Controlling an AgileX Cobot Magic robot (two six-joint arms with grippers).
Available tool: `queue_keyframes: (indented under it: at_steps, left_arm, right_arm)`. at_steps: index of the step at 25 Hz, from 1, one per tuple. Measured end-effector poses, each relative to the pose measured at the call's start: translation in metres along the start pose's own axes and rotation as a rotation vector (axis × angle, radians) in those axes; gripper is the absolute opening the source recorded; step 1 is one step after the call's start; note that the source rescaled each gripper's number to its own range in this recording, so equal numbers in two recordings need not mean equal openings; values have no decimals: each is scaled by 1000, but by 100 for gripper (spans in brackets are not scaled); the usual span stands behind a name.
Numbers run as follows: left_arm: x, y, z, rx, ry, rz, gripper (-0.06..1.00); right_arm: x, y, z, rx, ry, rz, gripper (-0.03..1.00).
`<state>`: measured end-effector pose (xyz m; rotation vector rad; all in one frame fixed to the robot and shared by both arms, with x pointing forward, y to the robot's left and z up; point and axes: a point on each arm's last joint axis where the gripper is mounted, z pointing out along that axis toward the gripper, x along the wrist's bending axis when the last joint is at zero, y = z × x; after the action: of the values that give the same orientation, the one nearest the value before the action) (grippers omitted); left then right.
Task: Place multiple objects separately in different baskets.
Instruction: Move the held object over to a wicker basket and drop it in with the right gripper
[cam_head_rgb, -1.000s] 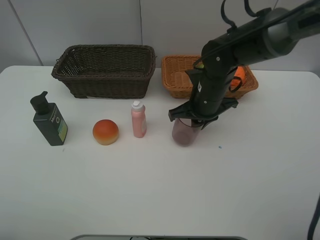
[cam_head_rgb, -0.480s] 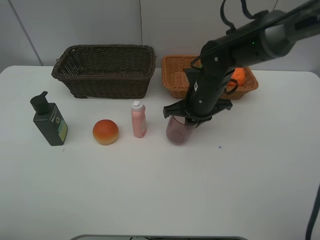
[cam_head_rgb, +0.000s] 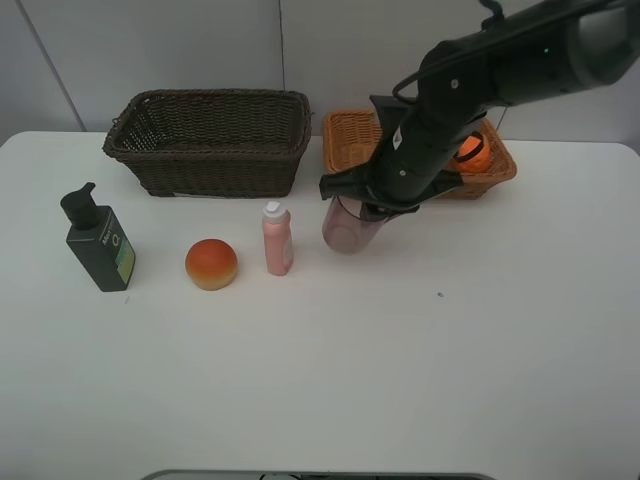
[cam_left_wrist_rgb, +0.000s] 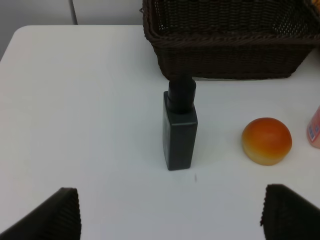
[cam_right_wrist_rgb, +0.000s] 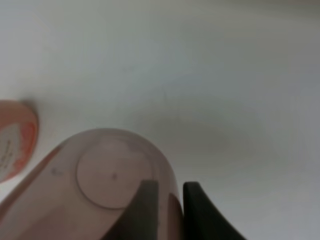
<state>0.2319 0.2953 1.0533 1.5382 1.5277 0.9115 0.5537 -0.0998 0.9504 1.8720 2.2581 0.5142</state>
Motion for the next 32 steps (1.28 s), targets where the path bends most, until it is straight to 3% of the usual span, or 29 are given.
queue_keyframes:
  at_steps: [9, 15, 23, 26, 32]
  left_arm:
    - [0, 0, 0, 0, 0, 0, 88]
    - [0, 0, 0, 0, 0, 0, 88]
    - [0, 0, 0, 0, 0, 0, 88]
    - [0, 0, 0, 0, 0, 0, 88]
    - [0, 0, 0, 0, 0, 0, 88]
  right_arm:
    - [13, 37, -36, -159, 67, -14, 0]
    - [33, 89, -52, -307, 116, -62, 0]
    - [78, 143, -19, -432, 182, -97, 0]
    - [95, 150, 7, -452, 203, -113, 0]
    - [104, 146, 52, -435, 207, -124, 0]
